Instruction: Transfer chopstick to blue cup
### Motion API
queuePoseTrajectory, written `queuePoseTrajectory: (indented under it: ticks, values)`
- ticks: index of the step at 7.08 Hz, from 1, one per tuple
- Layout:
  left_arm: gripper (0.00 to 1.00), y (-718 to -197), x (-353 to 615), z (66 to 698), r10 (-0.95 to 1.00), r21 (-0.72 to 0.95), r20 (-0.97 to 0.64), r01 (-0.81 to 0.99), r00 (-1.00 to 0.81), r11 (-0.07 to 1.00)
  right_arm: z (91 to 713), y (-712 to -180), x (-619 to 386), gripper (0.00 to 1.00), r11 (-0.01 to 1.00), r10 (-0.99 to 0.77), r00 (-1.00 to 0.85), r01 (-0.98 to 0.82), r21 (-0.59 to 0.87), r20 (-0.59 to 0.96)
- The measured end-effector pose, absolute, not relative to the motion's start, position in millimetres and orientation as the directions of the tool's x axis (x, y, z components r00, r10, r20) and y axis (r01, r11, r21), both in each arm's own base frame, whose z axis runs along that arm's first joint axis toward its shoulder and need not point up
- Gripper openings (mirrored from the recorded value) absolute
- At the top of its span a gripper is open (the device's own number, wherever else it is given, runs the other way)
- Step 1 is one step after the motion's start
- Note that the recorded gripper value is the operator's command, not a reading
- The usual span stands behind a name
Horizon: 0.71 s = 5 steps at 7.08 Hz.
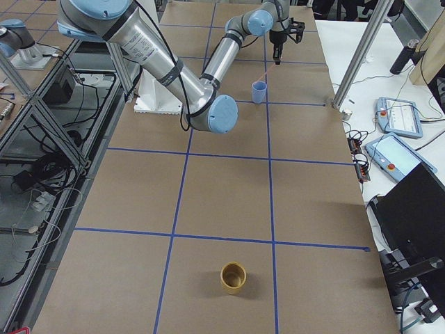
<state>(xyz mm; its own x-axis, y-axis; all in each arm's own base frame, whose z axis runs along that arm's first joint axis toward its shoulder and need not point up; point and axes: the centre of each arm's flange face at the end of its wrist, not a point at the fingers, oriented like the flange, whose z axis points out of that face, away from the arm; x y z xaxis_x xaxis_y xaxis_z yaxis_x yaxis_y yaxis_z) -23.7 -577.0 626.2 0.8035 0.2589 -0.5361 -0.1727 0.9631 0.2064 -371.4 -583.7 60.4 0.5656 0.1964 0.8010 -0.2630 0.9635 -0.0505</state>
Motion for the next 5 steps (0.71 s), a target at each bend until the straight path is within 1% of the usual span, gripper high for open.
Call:
queuePoseTrajectory:
  ticks: [3, 5]
  values:
    - [0.98, -578, -23, 628, 0.258, 0.203, -0.537, -0.173, 0.804, 0.964, 52, -608, -407, 0.0, 0.958, 0.209, 0.561, -0.282, -0.052, 0.801]
    - [0.98, -578, -23, 629, 0.256, 0.2, -0.537, -0.173, 0.804, 0.964, 58, -601, -429, 0.0, 0.96, 0.199, 0.582, -0.278, -0.036, 0.789]
